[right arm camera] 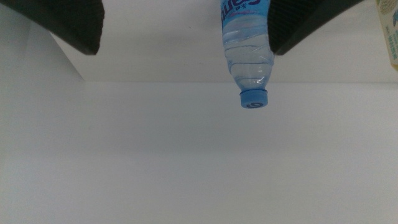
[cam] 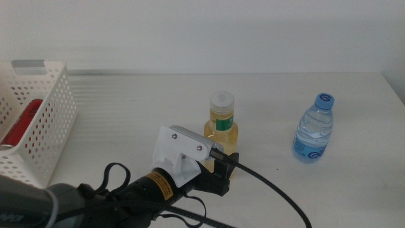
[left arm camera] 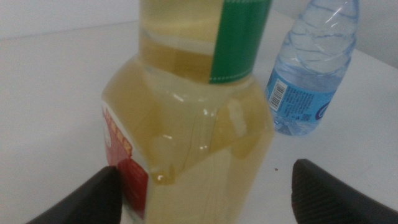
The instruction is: Use arms to grab the bottles and put them into the dustbin to the left of the table.
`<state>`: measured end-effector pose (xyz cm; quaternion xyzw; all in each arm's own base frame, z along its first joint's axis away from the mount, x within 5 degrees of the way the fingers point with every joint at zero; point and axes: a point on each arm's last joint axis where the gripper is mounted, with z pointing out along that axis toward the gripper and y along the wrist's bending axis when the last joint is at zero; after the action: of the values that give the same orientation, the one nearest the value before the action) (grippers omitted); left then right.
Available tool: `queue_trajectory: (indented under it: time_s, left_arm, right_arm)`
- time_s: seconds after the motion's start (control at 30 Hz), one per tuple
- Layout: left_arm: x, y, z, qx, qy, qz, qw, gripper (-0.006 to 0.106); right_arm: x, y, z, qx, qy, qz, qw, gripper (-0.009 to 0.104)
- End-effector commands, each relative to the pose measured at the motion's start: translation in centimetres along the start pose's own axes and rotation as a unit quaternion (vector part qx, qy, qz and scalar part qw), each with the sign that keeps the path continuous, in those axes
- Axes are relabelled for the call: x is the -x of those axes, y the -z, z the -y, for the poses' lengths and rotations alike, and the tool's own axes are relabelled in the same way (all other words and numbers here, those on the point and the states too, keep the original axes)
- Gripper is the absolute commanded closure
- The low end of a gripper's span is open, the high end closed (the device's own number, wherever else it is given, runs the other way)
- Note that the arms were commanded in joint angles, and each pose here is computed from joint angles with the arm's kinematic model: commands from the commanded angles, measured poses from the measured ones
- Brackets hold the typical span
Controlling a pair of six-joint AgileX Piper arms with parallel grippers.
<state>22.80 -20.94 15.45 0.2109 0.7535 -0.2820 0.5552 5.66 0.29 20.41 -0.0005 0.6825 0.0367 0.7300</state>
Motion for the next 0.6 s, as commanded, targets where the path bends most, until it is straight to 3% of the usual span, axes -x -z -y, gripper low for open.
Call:
queue_trajectory:
  time_s: [0.0,0.57]
  left_arm:
    - [2.3,-0.4,0.5,-0.016,0.008,0.070,0.997,0.012]
    - [1.6,-4.7,0.1,0.000,-0.001,0.076,0.997,0.012]
  right_arm:
    - [1.1,0.3,0.0,-0.004,0.010,0.056,0.998,0.024]
    - [1.1,0.3,0.0,-0.004,0.010,0.056,0.998,0.024]
